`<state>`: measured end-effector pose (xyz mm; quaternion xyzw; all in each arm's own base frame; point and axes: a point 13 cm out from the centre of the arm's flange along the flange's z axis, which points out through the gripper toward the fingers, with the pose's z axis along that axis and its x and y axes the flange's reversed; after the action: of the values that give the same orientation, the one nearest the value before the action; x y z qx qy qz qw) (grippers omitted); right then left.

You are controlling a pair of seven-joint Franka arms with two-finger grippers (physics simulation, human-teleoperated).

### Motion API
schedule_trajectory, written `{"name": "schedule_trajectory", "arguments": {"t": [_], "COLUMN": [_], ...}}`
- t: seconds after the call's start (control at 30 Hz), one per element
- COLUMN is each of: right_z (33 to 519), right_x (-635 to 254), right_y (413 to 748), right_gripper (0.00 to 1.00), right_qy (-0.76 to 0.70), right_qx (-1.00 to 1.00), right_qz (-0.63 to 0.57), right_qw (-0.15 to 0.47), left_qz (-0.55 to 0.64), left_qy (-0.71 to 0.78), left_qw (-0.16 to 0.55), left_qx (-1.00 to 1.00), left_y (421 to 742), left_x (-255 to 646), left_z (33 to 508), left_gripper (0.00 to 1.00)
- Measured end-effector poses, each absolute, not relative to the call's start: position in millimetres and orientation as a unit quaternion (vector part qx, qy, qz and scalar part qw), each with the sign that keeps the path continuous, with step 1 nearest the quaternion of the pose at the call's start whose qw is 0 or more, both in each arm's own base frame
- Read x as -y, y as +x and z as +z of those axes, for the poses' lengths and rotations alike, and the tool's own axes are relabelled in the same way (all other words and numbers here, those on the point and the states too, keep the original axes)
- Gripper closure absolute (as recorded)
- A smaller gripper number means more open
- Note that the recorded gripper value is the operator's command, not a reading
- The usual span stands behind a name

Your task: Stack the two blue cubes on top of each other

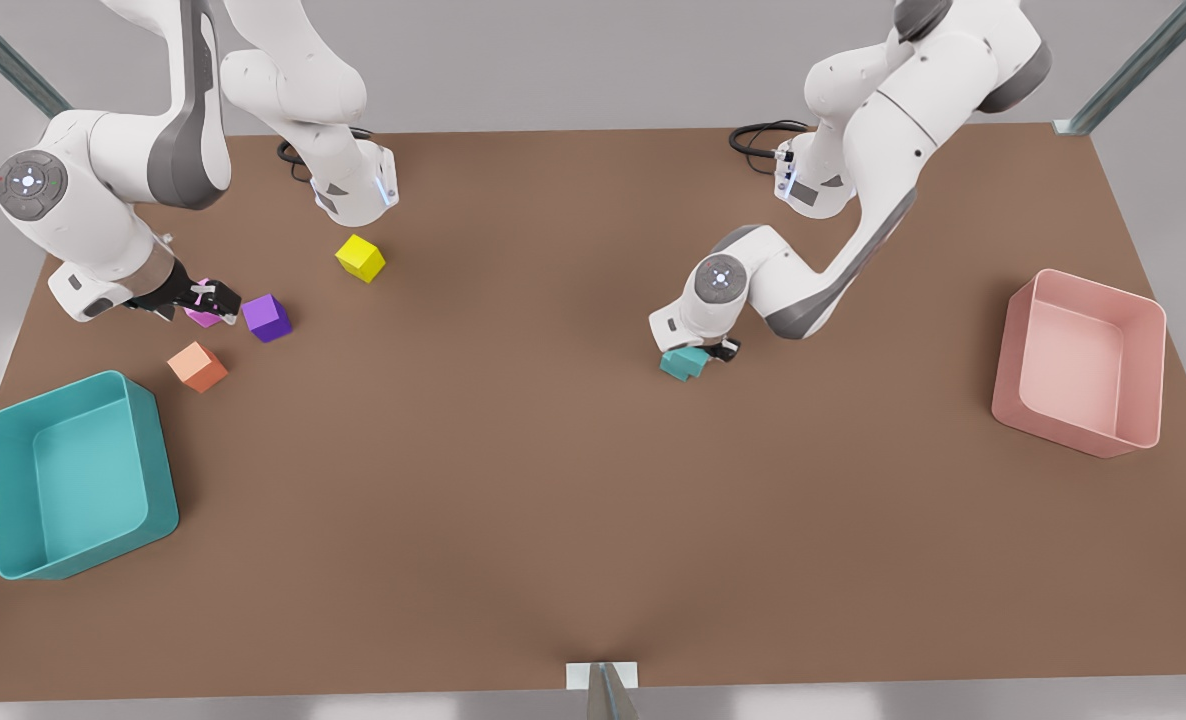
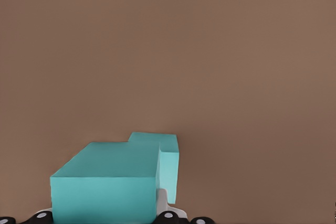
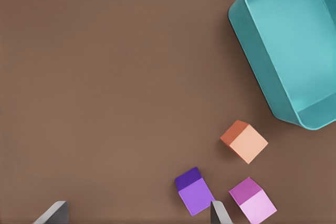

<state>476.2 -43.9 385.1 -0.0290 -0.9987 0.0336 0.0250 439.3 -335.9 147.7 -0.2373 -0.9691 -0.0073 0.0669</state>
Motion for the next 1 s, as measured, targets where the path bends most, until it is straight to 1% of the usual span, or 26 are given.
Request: {"name": "schedule_trajectory", "arguments": {"t": [0.33, 0.7, 0.73, 0.77, 1.0], "right_z": [385, 385, 385, 385, 385], "right_x": [44, 44, 44, 44, 44], "right_y": [477, 477, 477, 477, 477], "right_gripper": [0.0, 0.0, 0.0, 0.0, 0.0], "right_qy": [-0.025, -0.023, -0.023, -0.023, -0.022], "right_qx": [0.999, 0.999, 0.999, 0.999, 0.999], "right_qz": [0.033, 0.033, 0.033, 0.033, 0.033], "right_qw": [0.024, 0.025, 0.025, 0.025, 0.025], "left_qz": [-0.004, -0.01, -0.01, -0.01, -0.016], "left_qy": [-0.19, -0.154, -0.151, -0.149, -0.139], "left_qw": [0.069, 0.069, 0.069, 0.068, 0.065], "left_qx": [0.979, 0.986, 0.986, 0.986, 0.988], "left_y": [427, 423, 423, 422, 425], "left_x": [344, 342, 342, 342, 339], "left_z": [130, 125, 125, 125, 126], "left_gripper": [0.3, 0.3, 0.27, 0.0, 0.0]}}
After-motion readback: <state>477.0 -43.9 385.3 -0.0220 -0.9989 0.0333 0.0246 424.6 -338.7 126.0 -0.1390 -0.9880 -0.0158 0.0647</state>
